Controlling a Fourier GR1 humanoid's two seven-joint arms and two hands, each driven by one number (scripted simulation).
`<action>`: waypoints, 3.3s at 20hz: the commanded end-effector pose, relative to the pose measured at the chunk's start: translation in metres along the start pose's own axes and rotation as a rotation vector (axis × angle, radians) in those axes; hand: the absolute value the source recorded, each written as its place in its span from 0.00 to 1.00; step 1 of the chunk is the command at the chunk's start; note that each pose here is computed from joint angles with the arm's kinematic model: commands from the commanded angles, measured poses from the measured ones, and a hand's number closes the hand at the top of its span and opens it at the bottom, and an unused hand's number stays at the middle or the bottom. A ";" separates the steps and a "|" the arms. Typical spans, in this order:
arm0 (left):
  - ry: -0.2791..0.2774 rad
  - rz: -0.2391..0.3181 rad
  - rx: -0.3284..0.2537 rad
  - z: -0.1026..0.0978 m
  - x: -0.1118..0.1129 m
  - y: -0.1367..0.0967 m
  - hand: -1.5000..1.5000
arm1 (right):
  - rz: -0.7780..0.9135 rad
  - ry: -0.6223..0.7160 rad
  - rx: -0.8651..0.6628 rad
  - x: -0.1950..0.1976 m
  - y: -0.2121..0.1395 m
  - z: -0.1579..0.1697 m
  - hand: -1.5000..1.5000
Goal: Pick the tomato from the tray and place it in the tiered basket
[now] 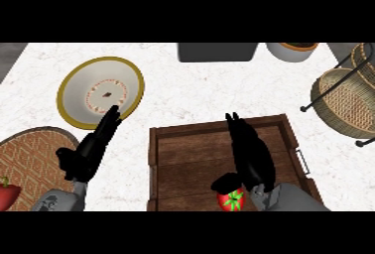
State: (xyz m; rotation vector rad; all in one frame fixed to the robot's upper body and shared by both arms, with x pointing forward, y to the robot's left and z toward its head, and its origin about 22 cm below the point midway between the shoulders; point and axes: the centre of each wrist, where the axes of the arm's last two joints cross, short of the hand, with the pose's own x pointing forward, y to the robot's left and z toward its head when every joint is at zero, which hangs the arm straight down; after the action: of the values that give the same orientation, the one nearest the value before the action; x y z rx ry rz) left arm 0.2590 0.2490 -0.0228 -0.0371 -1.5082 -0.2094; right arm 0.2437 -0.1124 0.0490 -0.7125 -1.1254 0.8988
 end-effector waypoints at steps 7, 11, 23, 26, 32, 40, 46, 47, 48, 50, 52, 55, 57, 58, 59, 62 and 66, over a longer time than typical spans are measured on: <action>0.002 0.002 -0.004 -0.002 0.002 -0.002 0.50 | 0.238 0.161 0.122 0.068 -0.037 0.046 0.00; -0.006 0.017 0.020 -0.007 0.006 0.000 0.50 | 0.211 0.163 0.066 0.073 -0.041 0.046 0.00; -0.021 0.015 0.002 -0.003 0.006 0.008 0.50 | 0.252 0.360 0.096 0.046 -0.006 0.038 0.00; -0.006 0.016 -0.014 0.000 -0.001 0.007 0.50 | 0.249 0.356 0.086 0.051 -0.005 0.045 0.00; -0.025 0.018 -0.007 -0.002 0.001 -0.010 0.50 | 0.247 0.438 0.072 0.044 0.008 0.049 0.00; -0.026 -0.018 -0.035 -0.006 0.009 -0.019 0.50 | 0.238 0.489 0.090 0.037 0.015 0.051 0.00; -0.031 0.020 -0.025 0.002 0.002 -0.023 0.50 | 0.230 0.484 0.104 0.028 0.026 0.058 0.00; -0.039 -0.004 -0.032 -0.006 0.011 -0.020 0.50 | 0.238 0.481 0.112 0.030 0.012 0.057 0.00; -0.027 0.012 -0.044 -0.008 0.007 -0.024 0.50 | 0.239 0.486 0.122 0.021 0.032 0.054 0.00; -0.023 -0.008 -0.030 -0.004 0.005 -0.018 0.50 | 0.228 0.496 0.113 0.021 0.045 0.053 0.00; -0.033 0.006 -0.024 0.004 0.012 -0.019 0.50 | 0.181 0.438 0.088 0.011 0.036 0.048 1.00; -0.021 0.006 -0.033 -0.016 0.018 -0.020 0.50 | 0.164 0.319 0.006 0.014 0.026 0.037 1.00; -0.004 0.023 -0.028 0.002 -0.005 0.002 0.50 | 0.159 0.326 0.002 0.024 0.027 0.063 1.00; -0.035 0.017 -0.029 -0.012 0.004 -0.013 0.50 | 0.174 0.314 0.005 0.015 0.026 0.044 1.00; -0.018 0.008 -0.028 0.007 0.007 -0.024 0.50 | 0.148 0.299 -0.022 0.017 0.030 0.058 1.00; -0.040 0.011 -0.038 -0.019 0.007 0.003 0.50 | 0.180 0.284 -0.018 0.038 0.026 0.057 1.00; -0.024 0.013 -0.041 -0.019 0.004 -0.004 0.50 | 0.174 0.286 -0.049 0.034 0.022 0.059 1.00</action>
State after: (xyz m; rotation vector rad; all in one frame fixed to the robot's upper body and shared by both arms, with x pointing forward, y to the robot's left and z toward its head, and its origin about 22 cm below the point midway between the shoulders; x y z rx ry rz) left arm 0.2684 0.2391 -0.0227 -0.0802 -1.5292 -0.2250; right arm 0.1894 -0.0742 0.0555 -0.8996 -0.9191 0.9392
